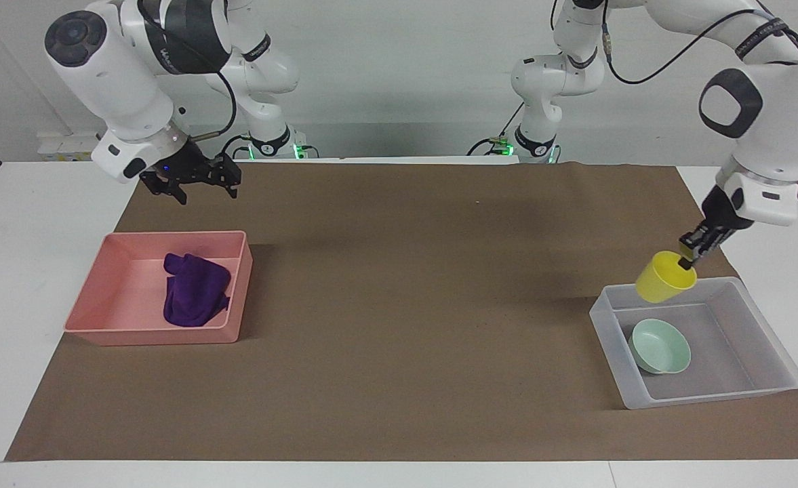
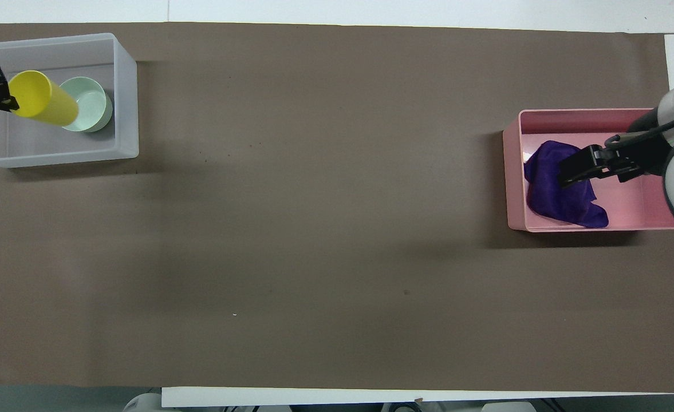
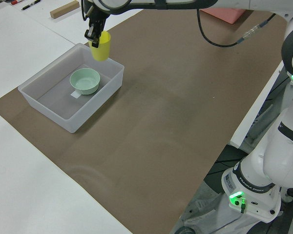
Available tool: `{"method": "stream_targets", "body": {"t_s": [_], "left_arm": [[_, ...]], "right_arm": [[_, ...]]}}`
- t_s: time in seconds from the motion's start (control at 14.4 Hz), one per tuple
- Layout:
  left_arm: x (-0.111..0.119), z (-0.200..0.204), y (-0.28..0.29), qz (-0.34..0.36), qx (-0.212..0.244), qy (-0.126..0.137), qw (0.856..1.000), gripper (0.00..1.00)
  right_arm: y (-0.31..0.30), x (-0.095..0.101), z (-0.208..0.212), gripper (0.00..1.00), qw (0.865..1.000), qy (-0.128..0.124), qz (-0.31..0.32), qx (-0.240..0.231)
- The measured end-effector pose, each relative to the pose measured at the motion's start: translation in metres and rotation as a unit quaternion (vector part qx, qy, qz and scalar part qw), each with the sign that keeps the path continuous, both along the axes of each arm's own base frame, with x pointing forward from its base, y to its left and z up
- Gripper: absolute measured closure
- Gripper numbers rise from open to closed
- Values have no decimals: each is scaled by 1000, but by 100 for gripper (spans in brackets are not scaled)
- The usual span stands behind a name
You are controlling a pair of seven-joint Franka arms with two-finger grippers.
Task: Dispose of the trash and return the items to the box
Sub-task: 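Lower the cup beside the bowl and open the left gripper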
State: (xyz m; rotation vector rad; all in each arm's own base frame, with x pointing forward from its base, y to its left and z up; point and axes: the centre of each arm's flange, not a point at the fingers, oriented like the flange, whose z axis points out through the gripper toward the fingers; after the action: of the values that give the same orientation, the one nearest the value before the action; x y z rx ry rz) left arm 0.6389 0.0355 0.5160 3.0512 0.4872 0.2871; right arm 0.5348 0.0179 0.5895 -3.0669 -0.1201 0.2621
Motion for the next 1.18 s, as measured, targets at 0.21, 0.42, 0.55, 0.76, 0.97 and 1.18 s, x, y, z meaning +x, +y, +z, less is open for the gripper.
{"method": "stream_targets", "body": {"t_s": [0.21,0.42,0.55,0.76,0.97,1.18], "left_arm": [[27,-66,22,10,11,-2,1000,98],[35,-114,22,9,13,-3,1000,98],[39,-134,20,5,13,-3,1000,98],[40,-138,11,-6,14,15,1000,70],[32,-59,-10,-55,18,56,997,36],[-31,40,-63,-110,19,112,987,2]], "right_arm": [[0,-18,22,0,1000,4,1,-1],[-1,-30,32,0,1000,12,3,-2],[-5,-31,32,0,1000,12,9,0],[-11,-31,32,0,1000,13,7,1],[-11,-31,30,0,1000,14,7,1],[-11,-31,30,0,1000,15,7,1]]}}
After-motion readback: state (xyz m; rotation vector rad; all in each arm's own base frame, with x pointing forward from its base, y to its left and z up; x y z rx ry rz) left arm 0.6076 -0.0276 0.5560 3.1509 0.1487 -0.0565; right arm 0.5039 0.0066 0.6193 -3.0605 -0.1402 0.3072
